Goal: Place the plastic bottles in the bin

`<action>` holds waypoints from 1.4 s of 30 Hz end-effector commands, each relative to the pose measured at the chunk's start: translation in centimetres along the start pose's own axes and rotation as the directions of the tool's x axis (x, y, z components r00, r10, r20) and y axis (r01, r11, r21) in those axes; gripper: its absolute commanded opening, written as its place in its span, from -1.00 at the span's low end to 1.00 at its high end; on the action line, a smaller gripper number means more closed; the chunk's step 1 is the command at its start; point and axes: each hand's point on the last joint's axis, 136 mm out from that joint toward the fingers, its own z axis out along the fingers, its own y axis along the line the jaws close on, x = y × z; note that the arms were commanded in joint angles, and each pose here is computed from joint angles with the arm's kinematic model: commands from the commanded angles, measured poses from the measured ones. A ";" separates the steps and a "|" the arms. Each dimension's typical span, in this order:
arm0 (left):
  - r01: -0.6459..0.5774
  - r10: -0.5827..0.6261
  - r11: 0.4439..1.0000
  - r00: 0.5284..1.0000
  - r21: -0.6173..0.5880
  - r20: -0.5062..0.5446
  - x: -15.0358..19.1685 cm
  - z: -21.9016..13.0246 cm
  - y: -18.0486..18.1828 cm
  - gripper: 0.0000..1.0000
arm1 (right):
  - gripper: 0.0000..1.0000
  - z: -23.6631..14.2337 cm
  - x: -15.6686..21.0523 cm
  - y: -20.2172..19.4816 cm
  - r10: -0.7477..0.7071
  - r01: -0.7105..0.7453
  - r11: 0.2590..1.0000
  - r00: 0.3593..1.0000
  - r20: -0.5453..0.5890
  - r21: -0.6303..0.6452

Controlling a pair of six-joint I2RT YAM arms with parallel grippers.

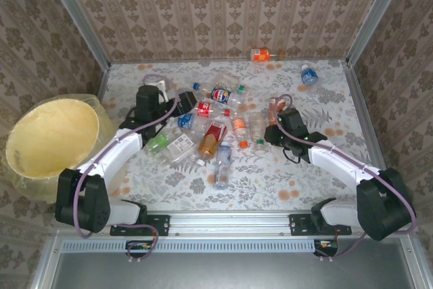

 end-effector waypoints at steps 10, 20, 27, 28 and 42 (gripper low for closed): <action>-0.106 0.187 0.884 0.973 0.455 -0.136 4.3 1.8 -13.1 1.00 | -0.46 -1.4 -3.0 16.5 -0.198 0.258 0.792 0.966 0.167 -0.553; -0.075 0.152 0.875 0.981 0.478 -0.124 4.2 3.8 -14.0 0.99 | -0.47 -3.0 -1.1 20.5 -0.250 0.283 0.668 0.956 0.151 -0.688; -0.037 0.109 0.878 0.986 0.476 -0.126 4.3 4.6 -14.0 0.53 | -0.45 -3.7 -0.6 21.4 -0.258 0.280 0.629 0.955 0.146 -0.725; -0.036 0.111 0.879 0.985 0.476 -0.129 4.3 4.6 -13.9 0.48 | -0.42 -3.6 -0.5 21.3 -0.256 0.280 0.634 0.955 0.146 -0.721; -0.140 0.160 0.962 0.985 0.235 -0.066 2.7 4.1 -10.3 0.20 | 1.00 -6.2 -1.8 18.8 -0.301 0.376 0.683 0.926 0.228 -0.626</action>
